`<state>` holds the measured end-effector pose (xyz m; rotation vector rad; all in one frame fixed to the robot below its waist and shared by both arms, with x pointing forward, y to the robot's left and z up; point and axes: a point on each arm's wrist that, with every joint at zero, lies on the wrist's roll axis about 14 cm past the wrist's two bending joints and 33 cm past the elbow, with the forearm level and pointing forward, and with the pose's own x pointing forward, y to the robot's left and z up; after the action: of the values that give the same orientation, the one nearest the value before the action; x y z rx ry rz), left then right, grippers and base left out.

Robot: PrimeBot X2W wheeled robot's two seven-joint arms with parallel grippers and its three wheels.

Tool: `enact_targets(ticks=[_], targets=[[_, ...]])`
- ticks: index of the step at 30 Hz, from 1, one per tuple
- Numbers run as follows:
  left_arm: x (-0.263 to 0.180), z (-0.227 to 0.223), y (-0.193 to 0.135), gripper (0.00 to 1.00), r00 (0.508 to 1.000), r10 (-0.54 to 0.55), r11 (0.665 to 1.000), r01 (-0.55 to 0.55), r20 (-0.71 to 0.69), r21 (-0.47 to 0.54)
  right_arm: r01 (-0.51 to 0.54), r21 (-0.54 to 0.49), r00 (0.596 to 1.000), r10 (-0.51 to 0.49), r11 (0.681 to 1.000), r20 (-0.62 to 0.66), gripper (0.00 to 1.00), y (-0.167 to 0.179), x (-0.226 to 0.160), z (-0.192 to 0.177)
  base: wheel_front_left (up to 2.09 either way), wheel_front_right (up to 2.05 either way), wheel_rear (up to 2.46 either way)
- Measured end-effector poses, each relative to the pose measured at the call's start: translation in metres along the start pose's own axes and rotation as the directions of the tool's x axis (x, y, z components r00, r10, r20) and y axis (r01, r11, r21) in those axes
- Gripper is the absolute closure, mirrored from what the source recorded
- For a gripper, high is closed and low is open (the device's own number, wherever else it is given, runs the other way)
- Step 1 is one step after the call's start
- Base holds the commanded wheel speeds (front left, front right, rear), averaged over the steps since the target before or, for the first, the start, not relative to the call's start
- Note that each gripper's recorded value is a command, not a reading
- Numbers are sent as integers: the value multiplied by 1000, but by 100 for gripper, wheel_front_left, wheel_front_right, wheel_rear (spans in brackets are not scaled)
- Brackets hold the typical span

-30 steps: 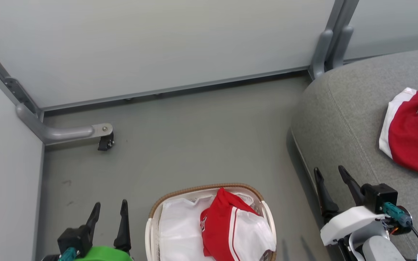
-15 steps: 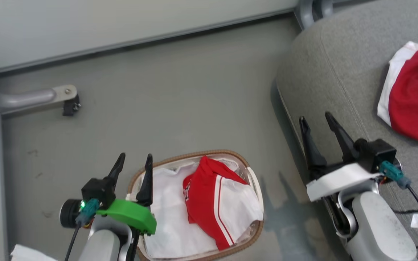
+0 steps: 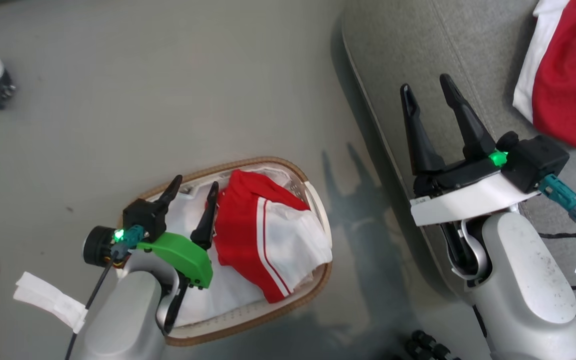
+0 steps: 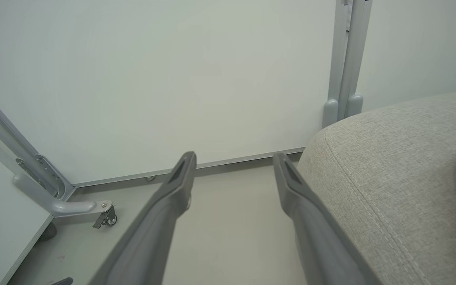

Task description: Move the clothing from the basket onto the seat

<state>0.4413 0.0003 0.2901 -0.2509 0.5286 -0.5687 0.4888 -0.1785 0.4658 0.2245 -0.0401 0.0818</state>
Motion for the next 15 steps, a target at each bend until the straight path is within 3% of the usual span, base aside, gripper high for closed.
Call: enact_targets(ticks=[15], targets=[[46,-107,6,0,952,-125,992,111,-279,-63,58,-15,995,-59,998,-75,0,-33,11,-44,0,0,0]])
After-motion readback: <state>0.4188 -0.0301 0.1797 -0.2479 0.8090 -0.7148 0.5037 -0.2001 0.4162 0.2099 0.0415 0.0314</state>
